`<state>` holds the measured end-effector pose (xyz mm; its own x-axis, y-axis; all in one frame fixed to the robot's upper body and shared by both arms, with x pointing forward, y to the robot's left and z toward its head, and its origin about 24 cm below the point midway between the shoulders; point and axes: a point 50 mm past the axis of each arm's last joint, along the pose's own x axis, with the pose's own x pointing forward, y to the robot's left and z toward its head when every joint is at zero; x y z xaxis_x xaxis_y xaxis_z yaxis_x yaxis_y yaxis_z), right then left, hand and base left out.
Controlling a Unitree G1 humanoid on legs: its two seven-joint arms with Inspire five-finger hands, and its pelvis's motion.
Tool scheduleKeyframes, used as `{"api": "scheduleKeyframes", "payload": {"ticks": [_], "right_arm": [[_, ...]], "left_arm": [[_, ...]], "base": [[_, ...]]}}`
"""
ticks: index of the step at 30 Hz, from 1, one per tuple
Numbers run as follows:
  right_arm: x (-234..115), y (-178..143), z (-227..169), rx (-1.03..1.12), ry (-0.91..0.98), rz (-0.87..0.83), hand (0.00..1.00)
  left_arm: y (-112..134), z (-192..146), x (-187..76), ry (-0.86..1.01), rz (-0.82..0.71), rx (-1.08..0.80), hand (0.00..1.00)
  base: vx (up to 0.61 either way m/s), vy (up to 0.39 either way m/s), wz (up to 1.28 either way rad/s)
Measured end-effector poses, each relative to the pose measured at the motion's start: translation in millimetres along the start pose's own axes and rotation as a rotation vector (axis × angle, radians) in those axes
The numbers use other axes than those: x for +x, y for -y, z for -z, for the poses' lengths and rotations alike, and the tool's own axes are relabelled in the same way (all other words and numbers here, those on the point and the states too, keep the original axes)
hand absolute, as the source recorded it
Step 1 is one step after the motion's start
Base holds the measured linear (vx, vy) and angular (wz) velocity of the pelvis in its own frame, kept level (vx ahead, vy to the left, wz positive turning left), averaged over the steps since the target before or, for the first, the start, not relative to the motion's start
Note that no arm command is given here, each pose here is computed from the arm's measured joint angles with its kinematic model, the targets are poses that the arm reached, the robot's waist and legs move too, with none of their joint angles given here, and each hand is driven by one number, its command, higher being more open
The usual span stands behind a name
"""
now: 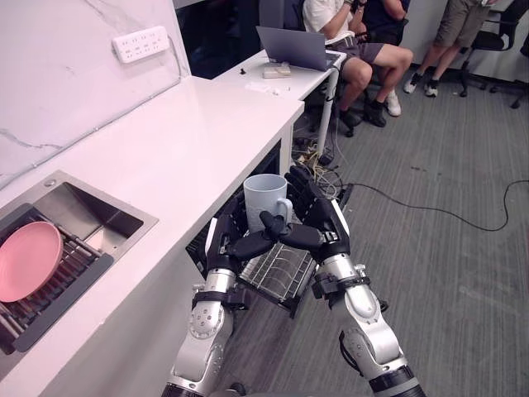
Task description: Walk over to the sink, pick up the cup, carry it to the dishwasher, place the cup inside the dishwasher, then close the dishwasher door
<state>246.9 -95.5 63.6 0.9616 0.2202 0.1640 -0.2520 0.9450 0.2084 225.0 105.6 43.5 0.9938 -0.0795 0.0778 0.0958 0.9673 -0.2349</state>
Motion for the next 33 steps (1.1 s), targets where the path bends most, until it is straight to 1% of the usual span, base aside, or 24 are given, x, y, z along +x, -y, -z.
{"api": "scheduleKeyframes", "payload": {"ticks": [7,11,12,18,23,26,27,31,33], "right_arm": [[3,-2,4,0.000,-0.015,0.013,0.90],[12,-6,9,-0.005,-0.035,0.002,0.90],[14,-7,9,-0.002,-0.035,0.000,0.30],[16,-7,11,0.077,-0.058,-0.007,0.30],[21,-2,13,0.151,-0.076,0.009,0.30],[21,0,13,0.168,-0.079,0.009,0.30],[21,1,13,0.173,-0.080,0.007,0.30],[21,5,12,0.163,-0.075,0.005,0.30],[22,9,9,0.148,-0.065,0.016,0.30]], "left_arm": [[-1,2,-1,-0.013,0.009,0.014,0.30],[4,5,-4,-0.032,0.054,0.040,0.30],[6,6,-4,-0.037,0.054,0.035,0.30],[6,4,-2,-0.022,0.054,0.097,0.30],[3,-1,5,0.000,0.083,0.190,0.30],[4,-1,5,0.001,0.087,0.195,0.30],[4,-1,5,0.001,0.088,0.194,0.90],[6,-1,5,0.002,0.094,0.194,0.90],[12,-1,3,0.007,0.130,0.204,0.90]], "base": [[-0.07,0.003,0.07],[-0.05,0.003,0.00],[-0.04,0.002,0.00],[-0.03,-0.002,0.00],[-0.05,-0.011,-0.03],[-0.03,-0.005,-0.03],[-0.04,-0.008,-0.05],[-0.01,0.000,-0.02],[0.00,0.000,0.00]]}}
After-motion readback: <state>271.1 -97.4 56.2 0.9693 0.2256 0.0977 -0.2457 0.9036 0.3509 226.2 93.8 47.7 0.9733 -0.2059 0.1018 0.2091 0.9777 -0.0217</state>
